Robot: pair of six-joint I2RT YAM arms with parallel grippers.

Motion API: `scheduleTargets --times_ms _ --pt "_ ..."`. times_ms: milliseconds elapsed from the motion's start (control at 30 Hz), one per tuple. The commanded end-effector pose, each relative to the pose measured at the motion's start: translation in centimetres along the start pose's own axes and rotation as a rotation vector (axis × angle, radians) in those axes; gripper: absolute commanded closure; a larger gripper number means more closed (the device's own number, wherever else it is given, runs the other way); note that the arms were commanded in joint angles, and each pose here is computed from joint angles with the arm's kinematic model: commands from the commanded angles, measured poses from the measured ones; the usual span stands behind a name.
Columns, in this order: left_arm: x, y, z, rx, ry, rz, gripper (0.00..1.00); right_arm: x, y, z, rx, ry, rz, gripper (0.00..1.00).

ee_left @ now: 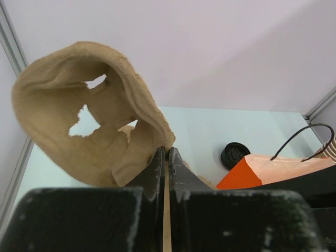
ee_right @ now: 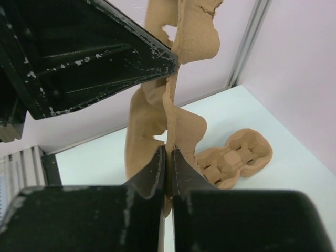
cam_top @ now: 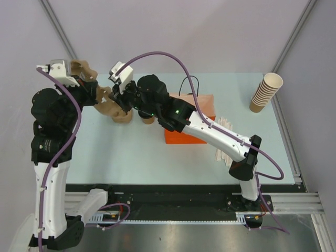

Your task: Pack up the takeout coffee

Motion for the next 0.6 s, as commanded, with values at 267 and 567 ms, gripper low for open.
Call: scheduleTargets --times_ms 267,567 --pt "4.8 2.4 -2.8 -0.149 -0.321 -0.044 0.05 4.3 6.0 -3.5 -0.112 0.096 -0.098 1.00" --pt "5.4 6.8 -2.4 -0.208 -0.417 -0.089 0.11 10.4 6.3 -5.7 -0.031 0.200 -0.033 1.00"
Point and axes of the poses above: each gripper's point midway between its finger pads, its own x axis back along the fingers, its own z axis along the line the jaws close on, y = z × x, the point moved 5 cm from there along x, back along the fingers, and after that the axes turned 13 degrees about -x, right-handed, at the moved point
